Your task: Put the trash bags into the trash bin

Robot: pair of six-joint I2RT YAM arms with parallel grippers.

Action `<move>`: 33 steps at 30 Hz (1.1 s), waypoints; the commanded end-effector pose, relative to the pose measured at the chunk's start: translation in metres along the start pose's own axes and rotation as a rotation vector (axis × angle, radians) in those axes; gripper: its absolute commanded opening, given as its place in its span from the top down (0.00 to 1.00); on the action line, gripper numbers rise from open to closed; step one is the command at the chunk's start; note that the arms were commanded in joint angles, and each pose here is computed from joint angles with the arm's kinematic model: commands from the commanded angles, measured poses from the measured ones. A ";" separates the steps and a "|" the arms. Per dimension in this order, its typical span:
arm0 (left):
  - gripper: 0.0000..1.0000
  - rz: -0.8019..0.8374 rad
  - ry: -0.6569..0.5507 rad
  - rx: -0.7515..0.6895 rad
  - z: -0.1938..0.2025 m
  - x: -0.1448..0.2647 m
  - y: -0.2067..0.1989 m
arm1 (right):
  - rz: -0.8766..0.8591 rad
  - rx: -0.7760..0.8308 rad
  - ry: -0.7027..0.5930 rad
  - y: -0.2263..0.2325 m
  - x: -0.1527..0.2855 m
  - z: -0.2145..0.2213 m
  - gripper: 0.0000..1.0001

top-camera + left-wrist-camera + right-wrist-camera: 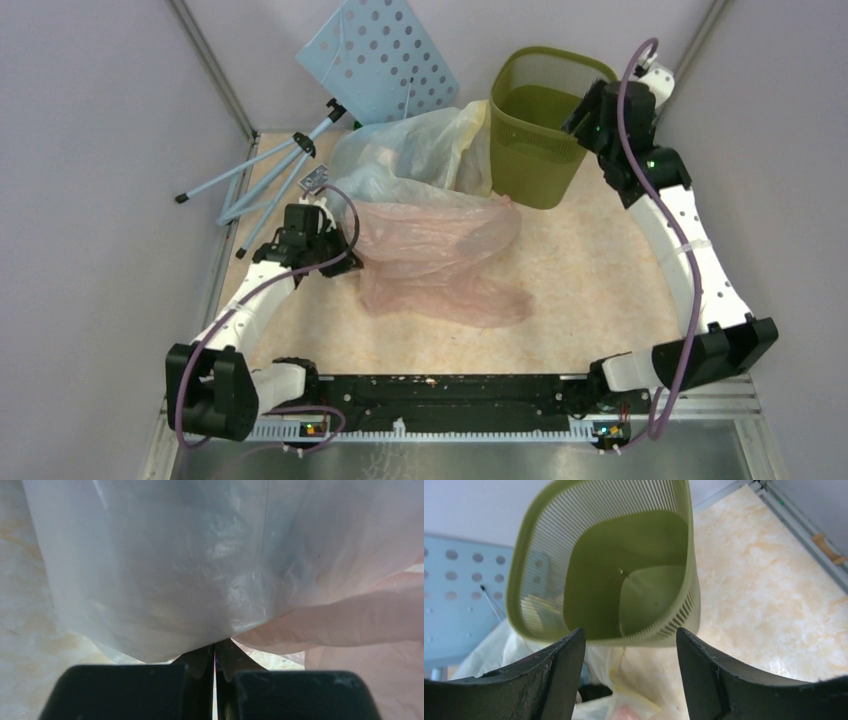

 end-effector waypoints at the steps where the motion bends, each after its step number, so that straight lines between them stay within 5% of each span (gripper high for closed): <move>1: 1.00 0.048 -0.059 -0.064 -0.032 0.001 -0.001 | 0.175 -0.012 0.014 -0.001 -0.024 0.000 0.36; 9: 1.00 0.138 -0.047 -0.048 -0.038 -0.021 0.000 | 0.327 -0.001 0.041 -0.003 -0.059 0.006 0.39; 13: 1.00 0.134 -0.036 0.080 -0.047 -0.024 0.021 | 0.327 0.011 0.059 -0.002 -0.067 0.009 0.42; 29: 1.00 -0.031 -0.198 0.288 -0.078 0.011 0.091 | 0.285 0.066 -0.066 0.003 -0.021 -0.041 0.38; 33: 1.00 0.038 -0.239 0.260 -0.080 0.019 0.083 | 0.296 0.079 -0.032 -0.009 -0.029 -0.030 0.38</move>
Point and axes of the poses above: each gripper's point midway between its finger pads, its own x axis back along the fingers, its own y axis along the line the jaws close on, z = x × y, the point moved 9 cm from there along x, back along the fingers, and after that the axes turned 15 degrees about -x, right-handed, at the moved point
